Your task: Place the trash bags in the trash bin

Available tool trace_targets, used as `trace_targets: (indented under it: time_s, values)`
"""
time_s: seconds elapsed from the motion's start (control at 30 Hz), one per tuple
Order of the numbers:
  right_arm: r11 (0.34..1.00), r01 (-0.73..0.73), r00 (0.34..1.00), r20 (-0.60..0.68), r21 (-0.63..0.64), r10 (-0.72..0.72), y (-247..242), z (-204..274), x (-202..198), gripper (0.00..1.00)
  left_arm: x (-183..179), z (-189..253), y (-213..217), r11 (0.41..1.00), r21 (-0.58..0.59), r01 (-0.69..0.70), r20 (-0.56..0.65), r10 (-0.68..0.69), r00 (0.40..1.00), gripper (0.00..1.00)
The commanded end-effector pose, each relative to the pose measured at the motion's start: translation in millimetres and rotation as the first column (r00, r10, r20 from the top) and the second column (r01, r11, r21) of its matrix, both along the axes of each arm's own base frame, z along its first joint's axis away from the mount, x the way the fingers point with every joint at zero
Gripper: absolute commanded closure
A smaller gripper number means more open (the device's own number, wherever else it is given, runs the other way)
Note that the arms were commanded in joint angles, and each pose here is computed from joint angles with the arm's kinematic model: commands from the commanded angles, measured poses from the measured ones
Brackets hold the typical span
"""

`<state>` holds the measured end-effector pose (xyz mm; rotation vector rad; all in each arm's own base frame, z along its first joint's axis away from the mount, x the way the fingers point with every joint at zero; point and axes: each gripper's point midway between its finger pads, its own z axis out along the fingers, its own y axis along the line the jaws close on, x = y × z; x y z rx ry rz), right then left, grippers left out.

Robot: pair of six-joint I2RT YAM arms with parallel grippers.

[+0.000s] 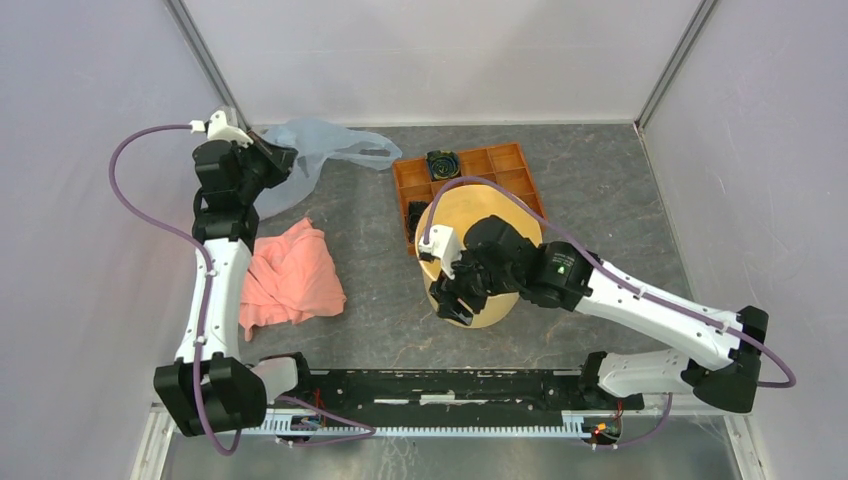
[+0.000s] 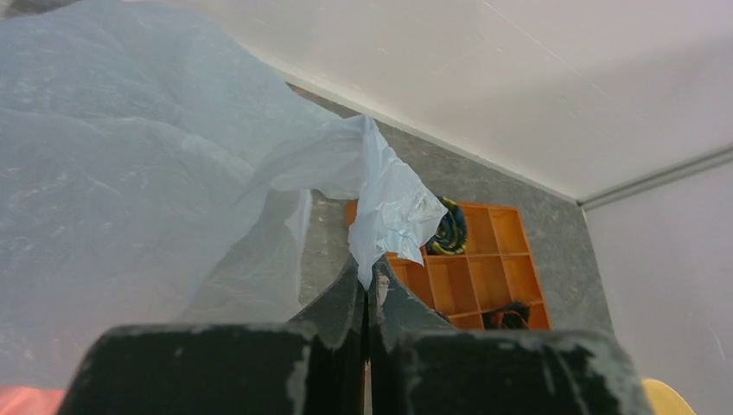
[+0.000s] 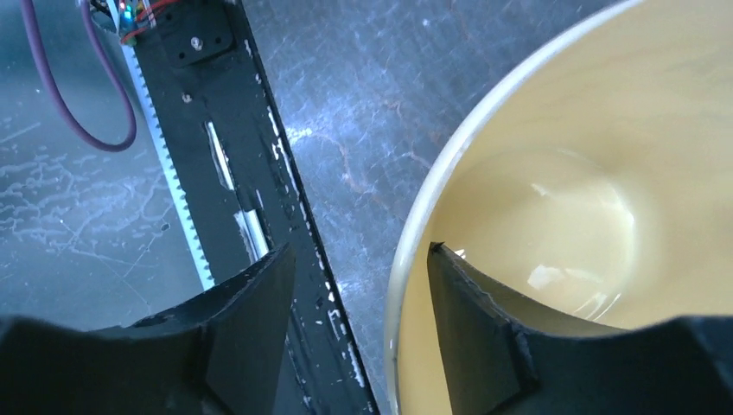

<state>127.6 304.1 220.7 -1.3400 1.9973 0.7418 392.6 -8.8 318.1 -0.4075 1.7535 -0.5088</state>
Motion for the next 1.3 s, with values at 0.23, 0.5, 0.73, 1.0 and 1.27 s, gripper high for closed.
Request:
trace_targets:
  time_s: [0.23, 0.5, 0.73, 1.0, 1.27]
  values:
    - [0.952, 0.203, 0.923, 0.280, 0.230, -0.265, -2, 144, 58, 0.09, -26, 132, -52, 0.967, -0.033, 0.254, 0.254, -0.238, 0.938, 0.98]
    - [0.742, 0.453, 0.694, 0.326, 0.494, -0.642, -27, 216, 125, 0.02, -61, 187, -64, 0.952, -0.025, 0.306, 0.350, -0.278, 0.894, 0.98]
    - [0.617, 0.549, 0.702, 0.090, 0.564, -0.707, -25, 218, 220, 0.02, -94, 223, -78, 0.926, -0.020, 0.376, 0.438, -0.330, 0.836, 0.98]
    - [0.565, 0.617, 0.724, -0.111, 0.548, -0.681, 5, 174, 282, 0.02, -118, 235, -88, 0.903, -0.022, 0.429, 0.465, -0.370, 0.804, 0.98]
    - [0.516, 0.721, 0.657, -0.219, 0.463, -0.721, 15, 104, 300, 0.02, -134, 248, -94, 0.889, -0.014, 0.458, 0.496, -0.391, 0.775, 0.98]
